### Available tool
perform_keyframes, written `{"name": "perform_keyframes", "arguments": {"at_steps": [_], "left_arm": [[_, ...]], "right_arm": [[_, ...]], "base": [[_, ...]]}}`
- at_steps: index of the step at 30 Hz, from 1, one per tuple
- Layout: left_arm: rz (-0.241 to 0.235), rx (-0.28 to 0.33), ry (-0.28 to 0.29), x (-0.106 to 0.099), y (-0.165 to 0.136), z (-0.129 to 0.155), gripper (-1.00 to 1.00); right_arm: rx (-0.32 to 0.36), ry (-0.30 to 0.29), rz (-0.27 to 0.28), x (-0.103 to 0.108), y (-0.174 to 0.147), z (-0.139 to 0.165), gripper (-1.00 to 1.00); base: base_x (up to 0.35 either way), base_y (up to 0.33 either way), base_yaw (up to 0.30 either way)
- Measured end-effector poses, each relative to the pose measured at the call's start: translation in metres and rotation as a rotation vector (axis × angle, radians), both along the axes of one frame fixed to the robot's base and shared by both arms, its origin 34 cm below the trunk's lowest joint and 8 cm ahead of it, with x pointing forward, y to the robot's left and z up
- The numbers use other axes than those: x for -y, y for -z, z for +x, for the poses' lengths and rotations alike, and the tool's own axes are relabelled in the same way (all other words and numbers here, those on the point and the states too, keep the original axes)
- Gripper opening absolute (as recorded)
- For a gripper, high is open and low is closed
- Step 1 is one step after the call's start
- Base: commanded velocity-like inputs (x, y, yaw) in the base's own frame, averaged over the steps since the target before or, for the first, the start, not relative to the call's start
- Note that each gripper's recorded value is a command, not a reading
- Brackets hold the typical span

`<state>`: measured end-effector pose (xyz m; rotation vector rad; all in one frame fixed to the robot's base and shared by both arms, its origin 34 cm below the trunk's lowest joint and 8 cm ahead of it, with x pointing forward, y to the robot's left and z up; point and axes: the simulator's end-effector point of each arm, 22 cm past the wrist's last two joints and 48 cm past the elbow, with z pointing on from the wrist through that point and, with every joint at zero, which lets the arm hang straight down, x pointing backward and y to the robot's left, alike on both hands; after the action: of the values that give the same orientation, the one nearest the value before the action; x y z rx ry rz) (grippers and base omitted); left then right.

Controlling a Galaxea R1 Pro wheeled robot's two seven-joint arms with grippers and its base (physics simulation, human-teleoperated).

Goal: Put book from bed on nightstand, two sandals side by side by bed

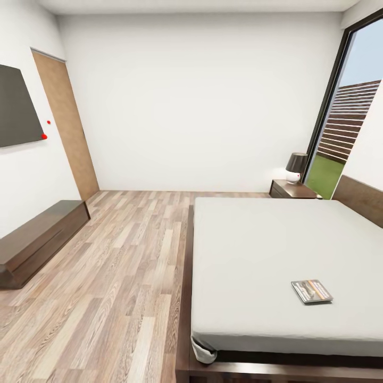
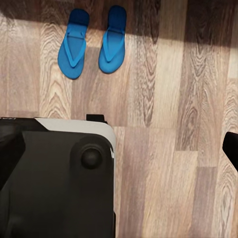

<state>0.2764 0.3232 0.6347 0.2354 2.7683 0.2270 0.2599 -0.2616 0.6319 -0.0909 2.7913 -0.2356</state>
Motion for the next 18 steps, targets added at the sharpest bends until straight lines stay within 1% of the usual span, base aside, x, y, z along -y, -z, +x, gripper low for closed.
{"name": "perform_keyframes", "arguments": {"at_steps": [18], "left_arm": [[-0.001,0.0,0.0,0.0004,0.0,0.0001,1.0]], "right_arm": [[-0.003,0.002,-0.003,0.0021,0.0002,-0.0013,1.0]], "base": [[0.0,0.0,0.0]]}}
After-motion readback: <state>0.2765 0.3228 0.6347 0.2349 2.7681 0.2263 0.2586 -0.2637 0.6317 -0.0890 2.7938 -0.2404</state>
